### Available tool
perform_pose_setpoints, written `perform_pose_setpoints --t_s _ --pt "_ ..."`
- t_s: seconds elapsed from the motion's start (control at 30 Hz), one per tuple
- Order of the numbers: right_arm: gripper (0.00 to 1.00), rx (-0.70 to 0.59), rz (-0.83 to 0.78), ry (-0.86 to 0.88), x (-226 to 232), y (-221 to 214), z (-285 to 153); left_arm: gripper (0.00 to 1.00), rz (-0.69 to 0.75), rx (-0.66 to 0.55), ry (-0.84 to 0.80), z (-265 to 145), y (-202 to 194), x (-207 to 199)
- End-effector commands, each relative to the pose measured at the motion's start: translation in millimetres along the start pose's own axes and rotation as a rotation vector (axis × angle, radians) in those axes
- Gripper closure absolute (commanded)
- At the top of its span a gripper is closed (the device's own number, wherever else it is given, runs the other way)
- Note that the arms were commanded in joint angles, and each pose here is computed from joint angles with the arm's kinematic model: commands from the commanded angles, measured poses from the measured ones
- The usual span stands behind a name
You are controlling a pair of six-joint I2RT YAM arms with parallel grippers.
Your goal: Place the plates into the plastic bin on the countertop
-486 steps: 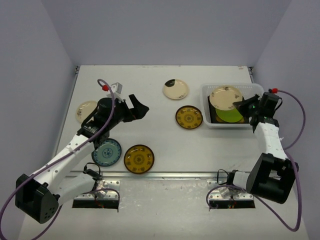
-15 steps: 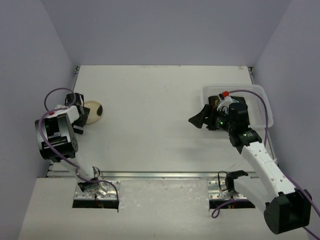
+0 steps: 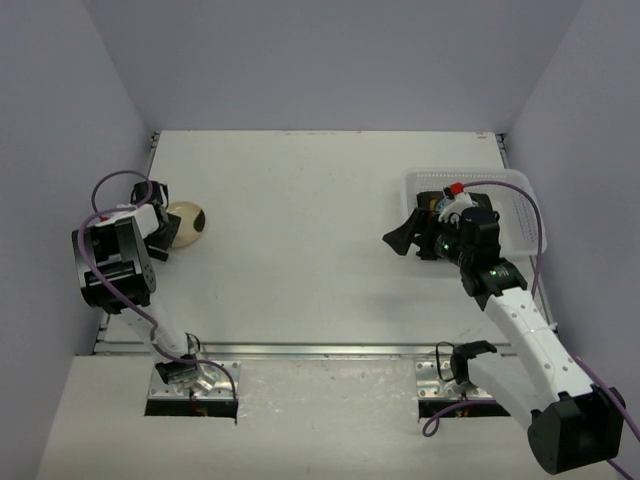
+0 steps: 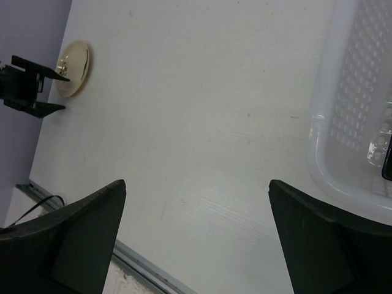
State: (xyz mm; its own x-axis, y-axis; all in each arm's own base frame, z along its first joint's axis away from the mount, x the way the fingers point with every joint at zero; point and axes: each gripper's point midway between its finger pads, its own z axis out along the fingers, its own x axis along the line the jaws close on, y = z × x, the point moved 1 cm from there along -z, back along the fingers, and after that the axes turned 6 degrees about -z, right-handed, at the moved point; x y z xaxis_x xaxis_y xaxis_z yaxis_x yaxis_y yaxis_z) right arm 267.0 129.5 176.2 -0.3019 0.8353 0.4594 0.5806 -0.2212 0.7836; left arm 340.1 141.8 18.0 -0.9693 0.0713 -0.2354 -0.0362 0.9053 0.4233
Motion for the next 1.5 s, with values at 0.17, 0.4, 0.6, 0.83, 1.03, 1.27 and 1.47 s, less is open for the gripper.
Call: perform_pose_setpoints --t_s 0.17,0.4,0.6,0.83,1.03,1.27,1.47 --pt "0.01 -0.084 -0.035 -0.055 -9.3 20.0 -6.9 0.69 0.027 0.079 0.049 16.2 -17.7 11.7" --pt "0.01 -0.086 -0.02 -0.063 -12.8 20.0 -7.4 1.0 0.103 0.133 -0.155 1.2 -27.0 -11.2" --pt "0.01 -0.073 -0.013 0.02 -0.1 18.4 -5.8 1.0 0.164 0.158 -0.499 -53.9 -46.9 -42.6" --pt "0.01 0.016 0.033 0.411 55.5 8.0 -2.4 1.0 0.513 0.29 -0.969 -181.9 -155.8 -81.3" --pt "0.01 0.16 0.094 0.367 42.6 -8.5 25.8 1.0 0.713 0.533 -1.221 -258.5 -243.1 -61.4" --pt "0.23 0.236 0.107 0.304 24.4 -24.9 47.9 1.0 0.803 0.71 -1.418 -319.8 -292.3 -35.5" --pt "0.63 0.242 0.13 0.33 24.8 -30.4 53.5 1.0 0.859 0.825 -1.465 -335.9 -316.1 -16.8"
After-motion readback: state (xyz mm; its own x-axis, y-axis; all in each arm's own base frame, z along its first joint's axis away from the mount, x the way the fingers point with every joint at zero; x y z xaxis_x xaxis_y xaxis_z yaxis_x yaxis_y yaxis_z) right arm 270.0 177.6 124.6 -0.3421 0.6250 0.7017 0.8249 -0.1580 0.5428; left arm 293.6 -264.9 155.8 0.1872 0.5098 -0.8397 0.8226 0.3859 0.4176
